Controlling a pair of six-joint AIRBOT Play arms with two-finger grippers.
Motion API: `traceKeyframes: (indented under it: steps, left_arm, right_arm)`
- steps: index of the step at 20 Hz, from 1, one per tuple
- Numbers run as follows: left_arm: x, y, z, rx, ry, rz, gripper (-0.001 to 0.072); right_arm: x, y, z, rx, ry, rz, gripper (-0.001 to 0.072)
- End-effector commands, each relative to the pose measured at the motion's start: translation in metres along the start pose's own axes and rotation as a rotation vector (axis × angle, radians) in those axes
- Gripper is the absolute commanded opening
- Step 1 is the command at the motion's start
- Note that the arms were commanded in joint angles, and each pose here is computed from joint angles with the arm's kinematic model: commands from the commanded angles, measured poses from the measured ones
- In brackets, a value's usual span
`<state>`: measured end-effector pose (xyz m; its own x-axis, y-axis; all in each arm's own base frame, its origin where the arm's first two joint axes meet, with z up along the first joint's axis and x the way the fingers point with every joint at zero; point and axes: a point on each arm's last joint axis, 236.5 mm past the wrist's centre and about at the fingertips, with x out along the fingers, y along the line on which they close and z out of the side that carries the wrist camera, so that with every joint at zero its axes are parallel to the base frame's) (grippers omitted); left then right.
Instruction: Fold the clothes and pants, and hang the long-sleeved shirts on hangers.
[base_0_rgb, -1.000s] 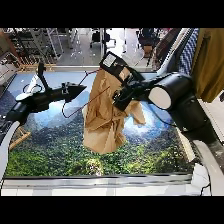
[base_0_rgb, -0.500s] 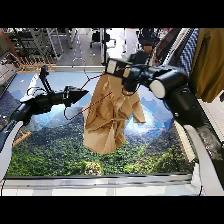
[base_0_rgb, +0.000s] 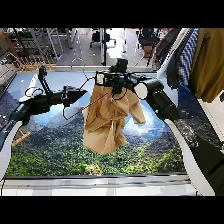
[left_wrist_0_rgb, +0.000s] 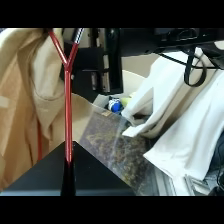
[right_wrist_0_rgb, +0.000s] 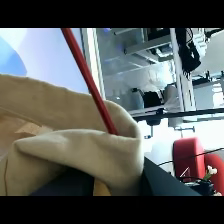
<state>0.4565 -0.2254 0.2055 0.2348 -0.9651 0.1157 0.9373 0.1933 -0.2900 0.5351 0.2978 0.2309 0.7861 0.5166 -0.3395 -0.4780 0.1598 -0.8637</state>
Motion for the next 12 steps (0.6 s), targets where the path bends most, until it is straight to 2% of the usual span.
traceKeyframes:
  steps: [1, 4, 5, 7, 8, 12]
  left_arm:
    - [0.000, 0.000, 0.008, 0.000, -0.035, 0.000, 0.0014]
    - [0.000, 0.002, 0.009, -0.001, -0.040, 0.009, 0.0016]
    - [0.000, 0.010, 0.012, -0.004, -0.052, 0.039, 0.0069]
    - [-0.004, 0.038, 0.022, -0.053, -0.097, 0.157, 0.0638]
    - [-0.010, 0.054, 0.025, -0.083, -0.112, 0.225, 0.0709]
    - [-0.055, 0.082, 0.024, -0.078, -0.067, 0.343, 0.0710]
  right_arm:
    - [0.003, 0.018, 0.013, 0.005, -0.045, 0.065, 0.0289]
    - [0.002, 0.029, 0.013, 0.014, -0.043, 0.111, 0.0064]
    - [0.001, 0.034, 0.012, 0.014, -0.040, 0.131, 0.0033]
    - [0.000, 0.040, 0.011, 0.018, -0.034, 0.159, 0.0032]
    - [0.000, 0.041, 0.009, 0.012, -0.029, 0.162, 0.0031]
    - [0.000, 0.037, -0.009, -0.043, 0.037, 0.150, 0.0030]
